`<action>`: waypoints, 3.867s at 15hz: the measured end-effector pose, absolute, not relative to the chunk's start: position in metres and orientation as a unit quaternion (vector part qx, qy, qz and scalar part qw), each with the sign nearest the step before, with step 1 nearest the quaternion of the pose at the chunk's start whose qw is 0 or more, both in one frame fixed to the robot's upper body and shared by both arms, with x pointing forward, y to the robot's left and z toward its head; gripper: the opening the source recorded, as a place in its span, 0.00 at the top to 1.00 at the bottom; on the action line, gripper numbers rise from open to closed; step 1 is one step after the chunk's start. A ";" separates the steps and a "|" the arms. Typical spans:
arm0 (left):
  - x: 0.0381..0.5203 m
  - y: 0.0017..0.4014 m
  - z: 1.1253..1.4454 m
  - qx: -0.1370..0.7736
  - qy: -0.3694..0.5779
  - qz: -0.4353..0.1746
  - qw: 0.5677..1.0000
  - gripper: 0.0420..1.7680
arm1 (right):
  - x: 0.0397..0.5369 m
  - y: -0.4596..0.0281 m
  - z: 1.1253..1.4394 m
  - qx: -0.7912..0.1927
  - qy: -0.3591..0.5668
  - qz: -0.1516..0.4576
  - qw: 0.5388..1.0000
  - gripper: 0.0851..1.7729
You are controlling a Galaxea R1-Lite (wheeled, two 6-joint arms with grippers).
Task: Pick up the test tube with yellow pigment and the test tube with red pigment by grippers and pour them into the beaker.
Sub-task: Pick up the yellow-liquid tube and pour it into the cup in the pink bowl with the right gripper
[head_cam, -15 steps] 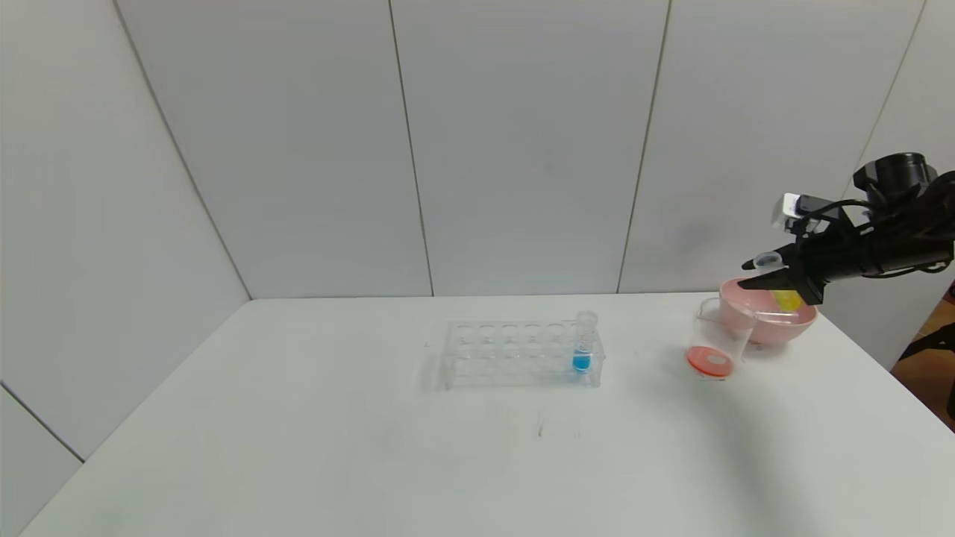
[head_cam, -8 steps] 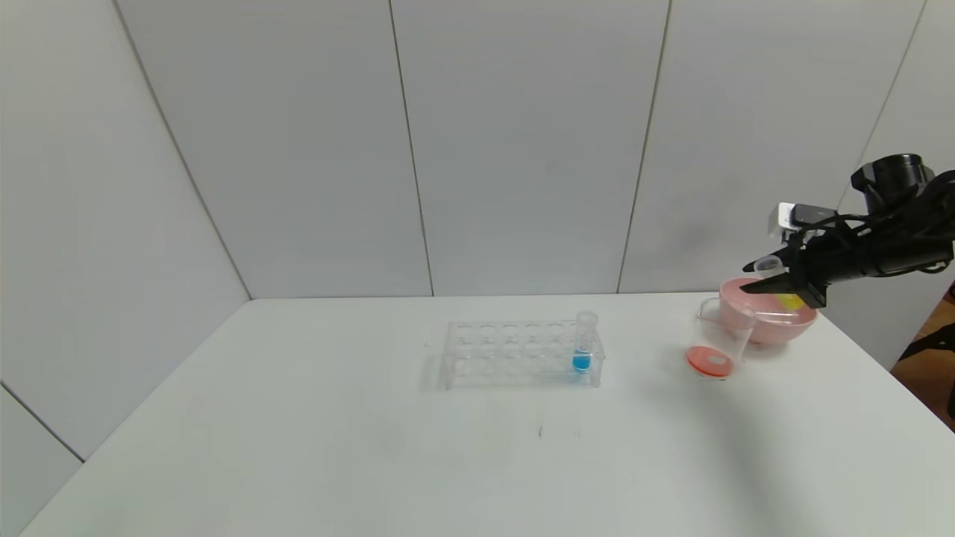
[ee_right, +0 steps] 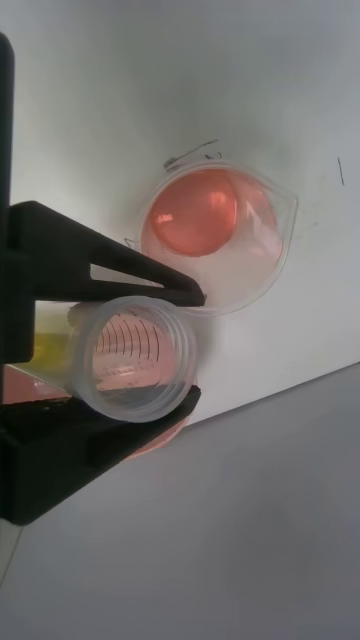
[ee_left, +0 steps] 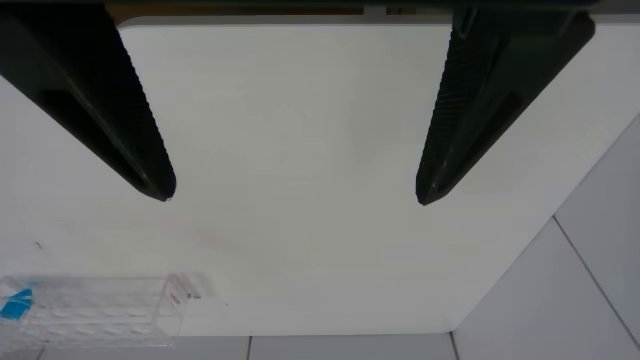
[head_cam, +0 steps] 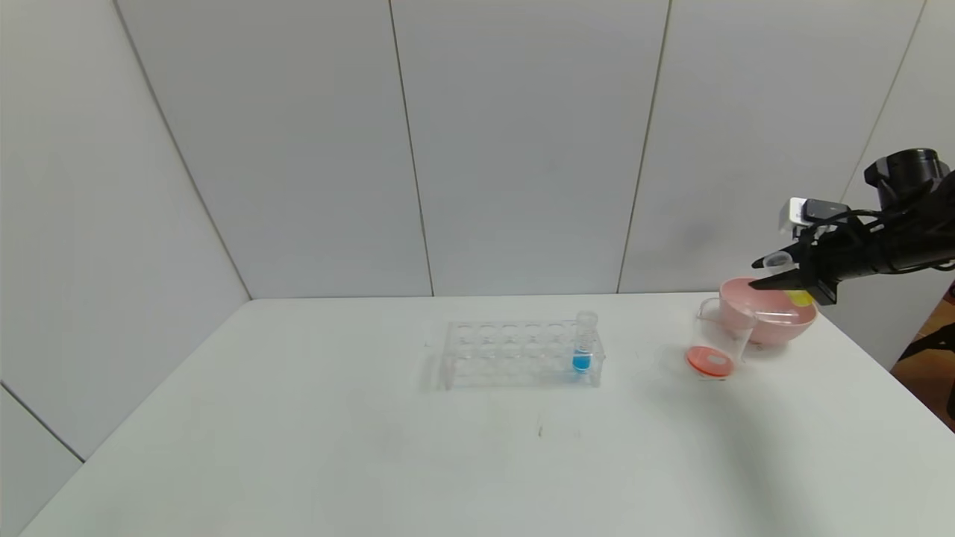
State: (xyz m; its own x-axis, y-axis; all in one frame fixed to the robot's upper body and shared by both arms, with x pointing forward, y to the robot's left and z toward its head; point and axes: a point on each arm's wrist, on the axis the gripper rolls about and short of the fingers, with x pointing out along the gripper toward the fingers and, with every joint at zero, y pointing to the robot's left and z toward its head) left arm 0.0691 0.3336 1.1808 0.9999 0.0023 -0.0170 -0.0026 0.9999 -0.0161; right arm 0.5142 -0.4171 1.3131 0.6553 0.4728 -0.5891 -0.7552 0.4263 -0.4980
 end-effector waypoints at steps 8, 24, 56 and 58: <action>0.069 0.334 1.181 -0.008 0.008 0.001 1.000 0.03 | 0.513 -0.417 1.315 -0.384 0.182 0.372 0.825 0.70; 0.069 0.334 1.181 -0.008 0.008 0.001 1.000 0.03 | 0.519 -0.431 1.297 -0.447 0.228 0.340 0.795 0.70; 0.069 0.334 1.181 -0.008 0.008 0.001 1.000 0.03 | 0.528 -0.378 1.301 -0.560 0.299 0.276 0.722 0.70; 0.069 0.334 1.181 -0.008 0.008 0.001 1.000 0.03 | 0.528 -0.379 1.303 -0.575 0.302 0.267 0.712 0.70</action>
State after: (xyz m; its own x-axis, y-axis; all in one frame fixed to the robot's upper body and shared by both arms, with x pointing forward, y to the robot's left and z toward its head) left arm 0.0691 0.3336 1.1808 0.9999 0.0028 -0.0170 -0.0030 0.9999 -0.0161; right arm 0.5278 -0.3786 1.3031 0.6750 0.0333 -0.7371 -0.7277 0.1952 -0.6575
